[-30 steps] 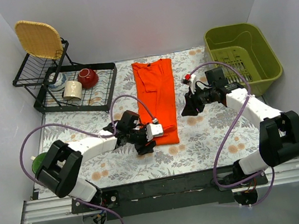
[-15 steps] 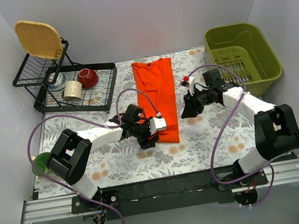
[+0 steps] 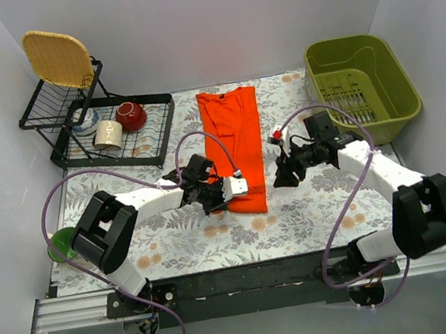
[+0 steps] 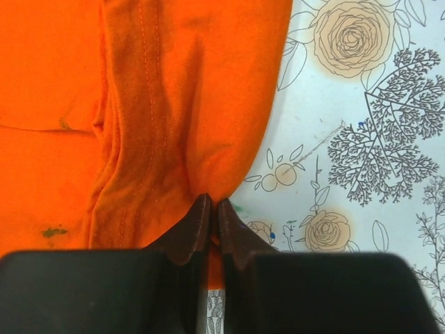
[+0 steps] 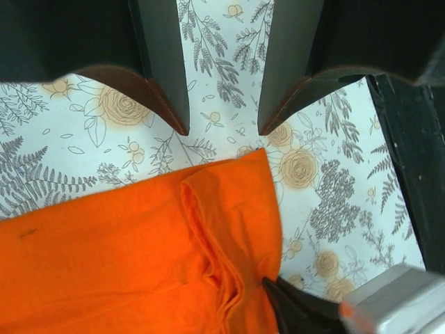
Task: Roll the t-shirts
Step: Roll the T-shirt to the center of the board.
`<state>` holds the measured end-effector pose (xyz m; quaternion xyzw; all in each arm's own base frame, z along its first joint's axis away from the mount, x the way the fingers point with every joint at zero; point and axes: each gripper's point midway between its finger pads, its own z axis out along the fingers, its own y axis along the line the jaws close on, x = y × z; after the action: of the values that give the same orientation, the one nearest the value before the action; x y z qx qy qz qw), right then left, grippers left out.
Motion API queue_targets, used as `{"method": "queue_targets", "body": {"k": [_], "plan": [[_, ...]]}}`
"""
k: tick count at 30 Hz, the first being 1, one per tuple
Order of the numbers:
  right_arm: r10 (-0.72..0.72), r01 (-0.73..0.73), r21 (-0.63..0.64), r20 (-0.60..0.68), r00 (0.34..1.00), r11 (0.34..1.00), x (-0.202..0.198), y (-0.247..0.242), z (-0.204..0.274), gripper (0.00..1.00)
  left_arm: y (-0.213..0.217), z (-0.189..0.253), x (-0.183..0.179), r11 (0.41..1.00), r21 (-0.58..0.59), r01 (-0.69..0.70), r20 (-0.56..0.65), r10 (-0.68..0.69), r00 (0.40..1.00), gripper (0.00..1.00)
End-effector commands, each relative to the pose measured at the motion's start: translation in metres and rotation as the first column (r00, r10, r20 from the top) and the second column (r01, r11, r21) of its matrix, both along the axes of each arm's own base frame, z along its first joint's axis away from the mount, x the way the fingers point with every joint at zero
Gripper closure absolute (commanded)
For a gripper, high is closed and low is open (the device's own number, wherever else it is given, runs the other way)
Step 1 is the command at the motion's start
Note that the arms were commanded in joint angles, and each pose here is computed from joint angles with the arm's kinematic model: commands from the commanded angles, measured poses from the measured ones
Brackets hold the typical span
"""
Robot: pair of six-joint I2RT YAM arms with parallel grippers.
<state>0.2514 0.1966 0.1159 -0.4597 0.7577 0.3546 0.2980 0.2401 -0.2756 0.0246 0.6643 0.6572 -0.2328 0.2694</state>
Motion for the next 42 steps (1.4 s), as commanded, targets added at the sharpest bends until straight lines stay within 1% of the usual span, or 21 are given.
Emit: {"method": "queue_targets", "body": {"k": [1, 3, 4, 5, 6, 7, 8, 9, 10, 11, 12, 15, 17, 23, 27, 28, 31, 33, 38, 40, 42], "plan": [[0.129, -0.122, -0.047, 0.197, 0.972, 0.991, -0.022, 0.003, 0.003, 0.47, 0.005, -0.001, -0.017, 0.999, 0.032, 0.008, -0.120, -0.004, 0.993, 1.00], [0.198, -0.188, -0.062, 0.274, 0.941, 0.980, -0.036, 0.016, 0.003, 0.46, 0.001, 0.005, -0.028, 1.000, 0.007, 0.011, -0.226, -0.009, 0.974, 1.00], [0.211, -0.195, -0.082, 0.316, 0.925, 0.977, -0.043, 0.016, 0.000, 0.45, 0.002, 0.009, -0.034, 1.000, 0.019, -0.001, -0.285, 0.007, 0.959, 1.00], [0.222, -0.207, -0.079, 0.368, 0.903, 0.975, -0.044, 0.023, 0.002, 0.44, -0.003, 0.019, -0.031, 1.000, -0.003, -0.029, -0.318, 0.026, 0.948, 1.00], [0.259, -0.248, -0.078, 0.399, 0.880, 0.965, -0.055, 0.034, 0.003, 0.43, -0.006, 0.027, -0.031, 0.999, -0.018, -0.050, -0.352, 0.041, 0.935, 1.00], [0.249, -0.235, -0.086, 0.438, 0.864, 0.968, -0.055, 0.037, 0.007, 0.42, -0.008, 0.032, -0.039, 0.998, -0.031, -0.051, -0.416, 0.033, 0.909, 1.00], [0.231, -0.215, -0.085, 0.417, 0.879, 0.973, -0.062, 0.037, -0.003, 0.39, -0.012, 0.040, -0.036, 0.996, -0.041, -0.083, -0.446, 0.056, 0.893, 1.00], [0.237, -0.230, -0.072, 0.457, 0.857, 0.971, -0.064, 0.048, 0.002, 0.38, -0.013, 0.043, -0.037, 0.995, -0.046, -0.091, -0.473, 0.058, 0.879, 1.00], [0.232, -0.218, -0.085, 0.466, 0.854, 0.972, -0.065, 0.049, -0.001, 0.36, -0.015, 0.046, -0.042, 0.994, -0.054, -0.095, -0.516, 0.054, 0.855, 1.00], [0.242, -0.224, -0.093, 0.463, 0.853, 0.970, -0.069, 0.050, -0.006, 0.24, -0.017, 0.050, -0.039, 0.991, -0.062, -0.115, -0.532, 0.064, 0.844, 1.00], [0.262, -0.246, -0.096, 0.471, 0.842, 0.964, -0.075, 0.055, -0.007, 0.20, -0.017, 0.052, -0.040, 0.988, -0.058, -0.140, -0.563, 0.083, 0.823, 1.00], [0.266, -0.235, -0.125, 0.493, 0.828, 0.964, -0.076, 0.059, -0.014, 0.15, -0.019, 0.057, -0.038, 0.981, -0.077, -0.175, -0.606, 0.093, 0.790, 1.00], [0.267, -0.236, -0.126, 0.512, 0.816, 0.964, -0.074, 0.063, -0.013, 0.09, -0.019, 0.060, -0.037, 0.978, -0.086, -0.188, -0.631, 0.092, 0.770, 1.00], [0.262, -0.213, -0.151, 0.540, 0.800, 0.965, -0.067, 0.074, -0.022, 0.09, -0.015, 0.062, -0.034, 0.970, -0.094, -0.224, -0.669, 0.105, 0.735, 1.00], [0.276, -0.220, -0.168, 0.548, 0.790, 0.961, -0.065, 0.080, -0.035, 0.09, -0.013, 0.068, -0.024, 0.958, -0.108, -0.265, -0.718, 0.110, 0.688, 1.00], [0.282, -0.213, -0.189, 0.539, 0.793, 0.959, -0.064, 0.077, -0.046, 0.09, -0.013, 0.071, -0.020, 0.956, -0.115, -0.272, -0.721, 0.108, 0.685, 1.00], [0.255, -0.169, -0.199, 0.580, 0.774, 0.965, -0.050, 0.080, -0.052, 0.11, -0.011, 0.072, -0.020, 0.957, -0.110, -0.269, -0.730, 0.106, 0.675, 1.00], [0.234, -0.138, -0.199, 0.629, 0.742, 0.970, -0.039, 0.082, -0.049, 0.13, -0.006, 0.071, -0.021, 0.958, -0.105, -0.268, -0.739, 0.105, 0.666, 1.00], [0.225, -0.105, -0.213, 0.682, 0.696, 0.971, -0.021, 0.088, -0.051, 0.19, 0.001, 0.065, -0.026, 0.960, -0.087, -0.265, -0.751, 0.112, 0.651, 1.00], [0.233, -0.125, -0.204, 0.687, 0.689, 0.971, -0.020, 0.095, -0.049, 0.22, 0.002, 0.063, -0.028, 0.960, -0.085, -0.268, -0.751, 0.115, 0.650, 1.00], [0.244, -0.157, -0.188, 0.684, 0.687, 0.969, -0.022, 0.103, -0.044, 0.27, 0.002, 0.061, -0.027, 0.959, -0.082, -0.272, -0.748, 0.121, 0.652, 1.00]]}}
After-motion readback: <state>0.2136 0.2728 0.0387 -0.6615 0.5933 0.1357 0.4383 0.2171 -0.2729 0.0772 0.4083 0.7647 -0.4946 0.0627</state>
